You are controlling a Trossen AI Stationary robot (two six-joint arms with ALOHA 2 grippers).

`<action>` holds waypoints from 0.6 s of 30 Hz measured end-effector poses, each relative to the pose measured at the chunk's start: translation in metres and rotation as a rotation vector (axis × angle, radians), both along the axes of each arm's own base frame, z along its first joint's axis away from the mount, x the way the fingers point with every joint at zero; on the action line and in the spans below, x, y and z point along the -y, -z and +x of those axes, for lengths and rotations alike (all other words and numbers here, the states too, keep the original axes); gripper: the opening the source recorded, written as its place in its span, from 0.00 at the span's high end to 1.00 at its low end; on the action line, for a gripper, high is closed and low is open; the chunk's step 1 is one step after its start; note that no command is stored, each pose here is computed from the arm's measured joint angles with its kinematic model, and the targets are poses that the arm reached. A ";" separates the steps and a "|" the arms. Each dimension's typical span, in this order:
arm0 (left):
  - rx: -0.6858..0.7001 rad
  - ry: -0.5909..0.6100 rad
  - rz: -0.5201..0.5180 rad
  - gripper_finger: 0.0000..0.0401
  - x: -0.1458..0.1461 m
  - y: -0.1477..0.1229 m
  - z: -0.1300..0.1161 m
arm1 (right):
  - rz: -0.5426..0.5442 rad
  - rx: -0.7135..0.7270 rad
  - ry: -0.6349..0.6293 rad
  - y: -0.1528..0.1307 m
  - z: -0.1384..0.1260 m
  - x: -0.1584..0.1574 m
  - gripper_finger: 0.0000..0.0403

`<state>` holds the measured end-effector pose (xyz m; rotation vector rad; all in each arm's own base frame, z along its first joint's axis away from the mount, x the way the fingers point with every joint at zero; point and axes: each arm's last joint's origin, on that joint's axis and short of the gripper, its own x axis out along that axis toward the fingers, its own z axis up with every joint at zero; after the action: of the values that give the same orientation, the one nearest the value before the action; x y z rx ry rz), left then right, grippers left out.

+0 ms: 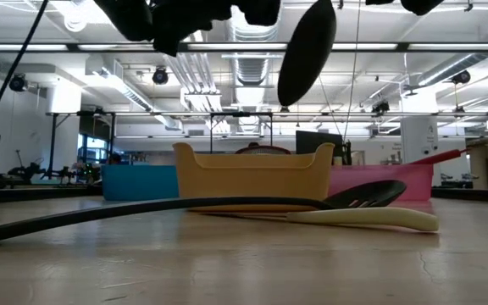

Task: Pick & Place Kitchen Items
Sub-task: Put the black serving spoon into the pink bin

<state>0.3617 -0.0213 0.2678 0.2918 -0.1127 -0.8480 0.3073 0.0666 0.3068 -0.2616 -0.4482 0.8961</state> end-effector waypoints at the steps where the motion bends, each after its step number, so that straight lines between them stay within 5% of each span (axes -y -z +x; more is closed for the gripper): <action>1: -0.001 0.007 0.002 0.50 0.002 0.000 0.004 | 0.002 0.002 -0.007 -0.001 0.000 0.000 0.97; 18: -0.010 -0.017 0.004 0.50 -0.006 -0.002 0.037 | -0.004 0.013 -0.098 -0.004 -0.004 -0.012 0.97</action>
<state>0.3984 -0.0148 0.2694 0.2922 -0.0994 -0.8326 0.3033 0.0783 0.3105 -0.2509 -0.4741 0.9920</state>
